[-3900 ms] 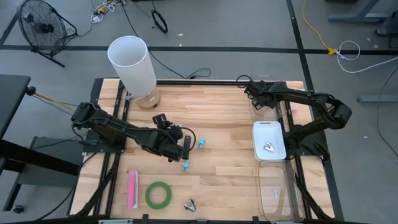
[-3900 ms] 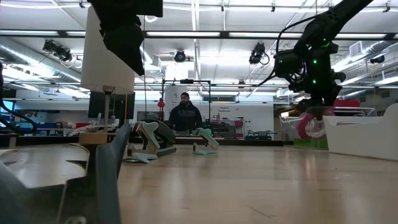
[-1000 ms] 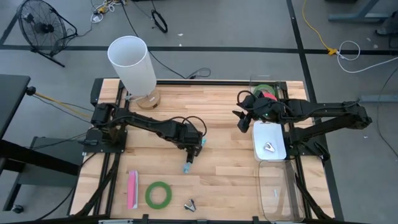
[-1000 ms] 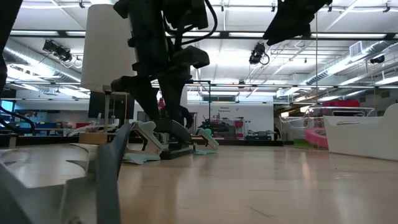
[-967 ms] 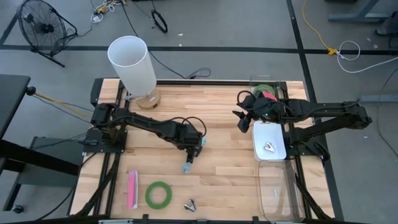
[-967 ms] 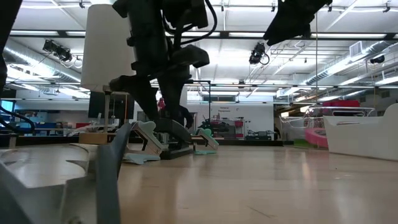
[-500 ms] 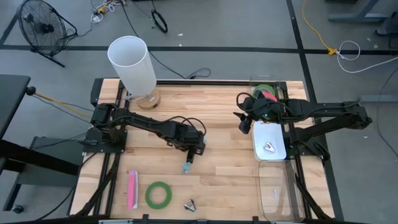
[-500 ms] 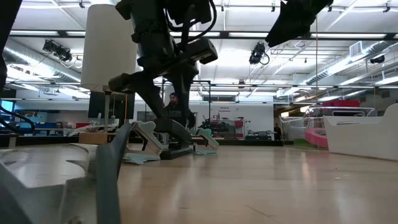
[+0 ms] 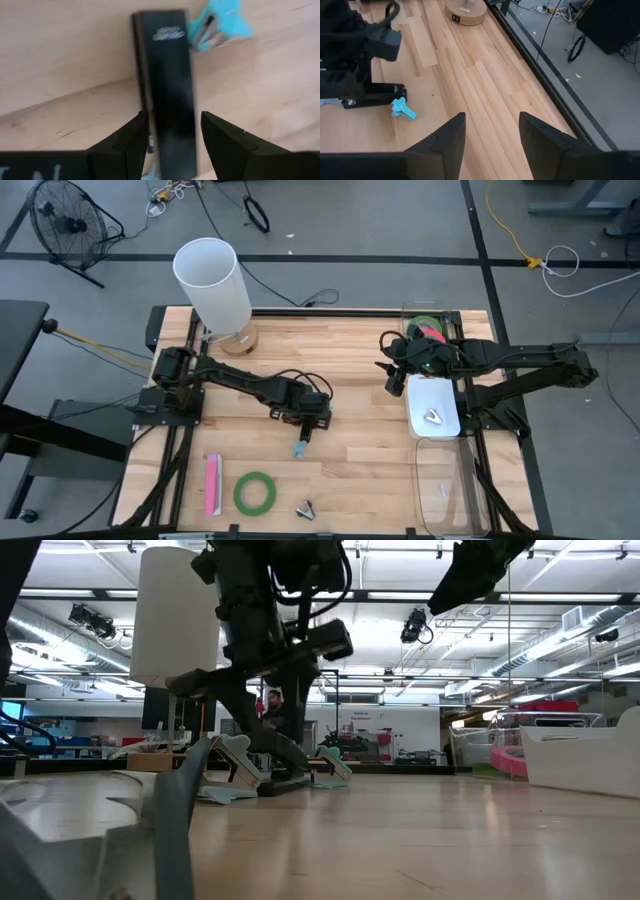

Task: Pick and place Stapler, Stapler remover, tape
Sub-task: Put the black stapler into the bottom transparent bin

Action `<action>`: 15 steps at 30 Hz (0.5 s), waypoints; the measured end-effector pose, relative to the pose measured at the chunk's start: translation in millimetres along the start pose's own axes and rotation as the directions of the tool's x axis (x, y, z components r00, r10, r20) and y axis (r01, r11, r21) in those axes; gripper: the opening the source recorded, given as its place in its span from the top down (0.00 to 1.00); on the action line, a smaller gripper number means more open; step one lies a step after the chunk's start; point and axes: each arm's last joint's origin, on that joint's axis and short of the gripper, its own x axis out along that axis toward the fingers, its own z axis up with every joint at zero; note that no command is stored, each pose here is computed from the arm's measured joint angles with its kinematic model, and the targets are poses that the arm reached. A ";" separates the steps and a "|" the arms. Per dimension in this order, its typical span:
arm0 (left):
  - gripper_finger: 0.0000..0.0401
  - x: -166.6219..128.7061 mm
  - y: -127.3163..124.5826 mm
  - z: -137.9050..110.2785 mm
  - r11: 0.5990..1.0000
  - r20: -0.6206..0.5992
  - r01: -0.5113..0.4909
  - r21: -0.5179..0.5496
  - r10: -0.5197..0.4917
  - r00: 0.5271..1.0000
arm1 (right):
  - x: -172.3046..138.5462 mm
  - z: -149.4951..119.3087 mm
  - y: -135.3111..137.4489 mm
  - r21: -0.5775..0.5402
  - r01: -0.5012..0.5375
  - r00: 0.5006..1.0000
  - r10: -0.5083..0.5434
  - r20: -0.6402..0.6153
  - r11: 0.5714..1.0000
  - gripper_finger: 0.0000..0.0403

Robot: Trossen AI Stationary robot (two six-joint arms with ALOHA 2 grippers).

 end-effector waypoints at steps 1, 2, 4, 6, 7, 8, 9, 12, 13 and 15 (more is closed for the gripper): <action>0.54 3.6 0.5 -0.4 1.000 -0.013 -0.009 -0.002 0.009 1.000 | 0.0 0.0 0.0 0.000 0.000 1.000 0.000 0.000 1.000 0.54; 0.54 7.4 0.4 -0.5 1.000 -0.020 -0.011 0.001 0.011 1.000 | 0.0 0.0 0.0 -0.001 0.000 1.000 0.000 0.000 1.000 0.54; 0.54 13.9 1.1 -0.7 1.000 -0.022 -0.026 0.013 0.026 0.999 | 0.0 0.0 0.0 -0.001 0.000 1.000 0.000 0.000 1.000 0.54; 0.54 21.2 1.2 -0.4 0.998 -0.023 -0.031 0.045 0.032 0.999 | 0.1 0.0 0.0 -0.002 0.000 1.000 0.000 0.000 1.000 0.54; 0.54 24.7 1.0 0.1 0.997 -0.023 -0.029 0.071 0.031 0.999 | 0.2 -0.1 0.1 -0.003 0.000 1.000 0.000 -0.001 1.000 0.54; 0.54 25.5 0.7 0.3 0.994 -0.024 -0.024 0.104 0.027 0.999 | 0.2 -0.1 0.0 -0.003 0.000 1.000 0.000 -0.001 1.000 0.54; 0.54 25.6 -0.2 0.6 0.993 -0.020 -0.015 0.120 0.018 1.000 | 0.2 -0.1 0.1 -0.003 0.000 1.000 0.000 -0.001 1.000 0.54; 0.54 29.5 -2.3 1.4 0.986 0.008 -0.005 0.164 0.004 1.000 | 0.2 -0.2 0.1 -0.005 0.000 1.000 0.000 -0.001 1.000 0.54; 0.54 29.9 -2.4 2.2 0.983 0.013 -0.004 0.182 0.001 1.000 | 0.2 -0.2 0.1 -0.006 0.000 1.000 0.000 -0.001 1.000 0.54; 0.54 32.4 -2.2 5.3 0.981 0.019 -0.006 0.196 0.003 1.000 | 0.3 -0.2 0.0 -0.006 0.000 1.000 0.000 -0.001 1.000 0.54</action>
